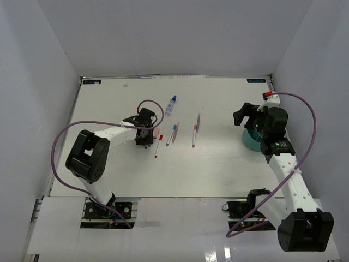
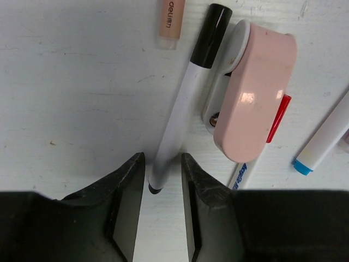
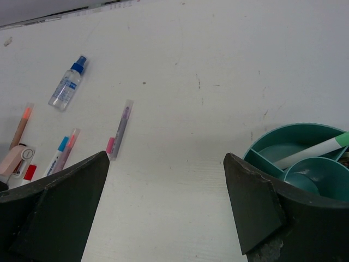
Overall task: Sort the stationery into containers
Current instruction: Pick up the pen from the center of the board.
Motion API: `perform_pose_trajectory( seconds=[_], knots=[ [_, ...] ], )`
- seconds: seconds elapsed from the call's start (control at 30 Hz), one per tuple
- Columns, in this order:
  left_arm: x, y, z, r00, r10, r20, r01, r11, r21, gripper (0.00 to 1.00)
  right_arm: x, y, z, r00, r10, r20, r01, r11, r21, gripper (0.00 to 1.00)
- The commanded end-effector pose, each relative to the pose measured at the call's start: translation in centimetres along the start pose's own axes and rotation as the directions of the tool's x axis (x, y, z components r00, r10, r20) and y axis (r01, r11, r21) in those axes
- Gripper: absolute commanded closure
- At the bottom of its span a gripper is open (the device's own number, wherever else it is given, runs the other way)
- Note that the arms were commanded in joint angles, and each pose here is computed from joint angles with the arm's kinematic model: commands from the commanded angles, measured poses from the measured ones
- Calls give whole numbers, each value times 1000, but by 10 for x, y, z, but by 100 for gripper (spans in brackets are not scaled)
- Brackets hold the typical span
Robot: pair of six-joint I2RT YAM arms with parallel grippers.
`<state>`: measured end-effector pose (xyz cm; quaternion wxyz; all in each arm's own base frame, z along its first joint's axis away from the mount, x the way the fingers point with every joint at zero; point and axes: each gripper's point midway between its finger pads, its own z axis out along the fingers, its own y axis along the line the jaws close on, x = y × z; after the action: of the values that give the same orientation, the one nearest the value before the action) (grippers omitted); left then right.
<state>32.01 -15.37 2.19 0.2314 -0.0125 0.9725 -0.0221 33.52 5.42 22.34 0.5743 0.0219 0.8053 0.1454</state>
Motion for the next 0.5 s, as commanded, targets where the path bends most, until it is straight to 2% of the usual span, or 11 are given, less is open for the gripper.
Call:
perform_pose_trajectory(
  seconds=[0.0,0.2,0.3,0.47],
  knots=[
    [-1,-7,-1,1000,5,2,-5,1000,10,57,-15,4,-3,998,-33,60,34,999,-6,8],
    [10,-9,-5,1000,8,-15,-7,1000,26,85,-14,8,-4,997,-42,59,44,999,-19,8],
    [8,-6,-18,1000,3,17,-3,999,38,88,-18,18,-3,995,-46,84,52,996,-67,8],
    [-12,-16,-58,991,21,132,-38,991,131,88,-16,51,-4,995,-64,77,81,969,-235,7]
  ],
)
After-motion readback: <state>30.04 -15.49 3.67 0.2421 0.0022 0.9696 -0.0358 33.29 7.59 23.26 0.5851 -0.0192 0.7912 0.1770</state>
